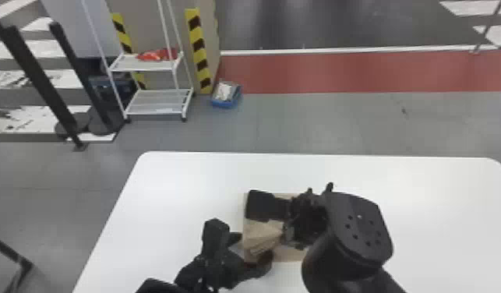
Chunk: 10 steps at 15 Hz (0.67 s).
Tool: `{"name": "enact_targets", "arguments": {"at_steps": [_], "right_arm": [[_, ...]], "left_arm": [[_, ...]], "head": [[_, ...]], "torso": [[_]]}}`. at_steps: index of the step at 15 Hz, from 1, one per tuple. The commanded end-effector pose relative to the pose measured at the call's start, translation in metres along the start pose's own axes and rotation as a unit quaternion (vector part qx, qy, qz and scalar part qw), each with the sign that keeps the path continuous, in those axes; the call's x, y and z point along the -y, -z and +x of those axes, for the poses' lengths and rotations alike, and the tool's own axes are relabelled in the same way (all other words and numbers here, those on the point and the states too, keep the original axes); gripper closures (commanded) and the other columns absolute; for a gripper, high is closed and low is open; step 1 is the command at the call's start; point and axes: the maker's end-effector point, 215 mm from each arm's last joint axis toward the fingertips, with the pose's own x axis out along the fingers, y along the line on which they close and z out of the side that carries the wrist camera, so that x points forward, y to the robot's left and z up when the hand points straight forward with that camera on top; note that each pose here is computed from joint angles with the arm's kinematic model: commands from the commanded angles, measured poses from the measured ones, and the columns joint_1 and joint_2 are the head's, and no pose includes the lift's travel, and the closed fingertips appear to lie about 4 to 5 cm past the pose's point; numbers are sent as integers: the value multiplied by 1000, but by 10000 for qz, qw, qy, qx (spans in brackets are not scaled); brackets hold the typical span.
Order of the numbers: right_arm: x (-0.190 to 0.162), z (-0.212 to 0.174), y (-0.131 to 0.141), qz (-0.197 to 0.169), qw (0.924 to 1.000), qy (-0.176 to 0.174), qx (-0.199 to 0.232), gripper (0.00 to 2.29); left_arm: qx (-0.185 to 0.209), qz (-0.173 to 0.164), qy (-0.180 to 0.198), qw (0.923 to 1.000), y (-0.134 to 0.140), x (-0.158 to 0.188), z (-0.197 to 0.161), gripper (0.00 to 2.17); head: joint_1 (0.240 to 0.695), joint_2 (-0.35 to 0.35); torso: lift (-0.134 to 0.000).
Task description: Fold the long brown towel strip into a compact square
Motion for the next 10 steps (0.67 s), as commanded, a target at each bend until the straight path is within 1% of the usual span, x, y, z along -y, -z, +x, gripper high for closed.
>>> {"name": "enact_targets", "arguments": {"at_steps": [1,2,5,8,9,10], "right_arm": [[-6,2,-1,-17,10000,-37,-14,1180],[-9,3,-1,-67,9999,-63,-40,1180],[-9,4,5,-61,9999,-60,-84,1180],[-6,7,11,-71,9998,17,-170,1163],[-6,8,12,-55,9998,30,-187,1126],[-8,9,12,-41,9998,26,-188,954]], "left_arm": [[11,3,5,10000,0,1,-1,144],[-2,-7,-1,10000,1,1,-1,144],[-5,-2,-4,10000,2,0,-2,144],[2,1,-5,10000,1,0,-2,144],[-5,-2,-4,10000,2,0,-2,144],[-5,-2,-4,10000,2,0,-2,144]], "head": [[695,108],[695,109],[695,113],[695,108],[695,106],[695,102]], "torso": [[0],[0],[0],[0],[0],[0]]}}
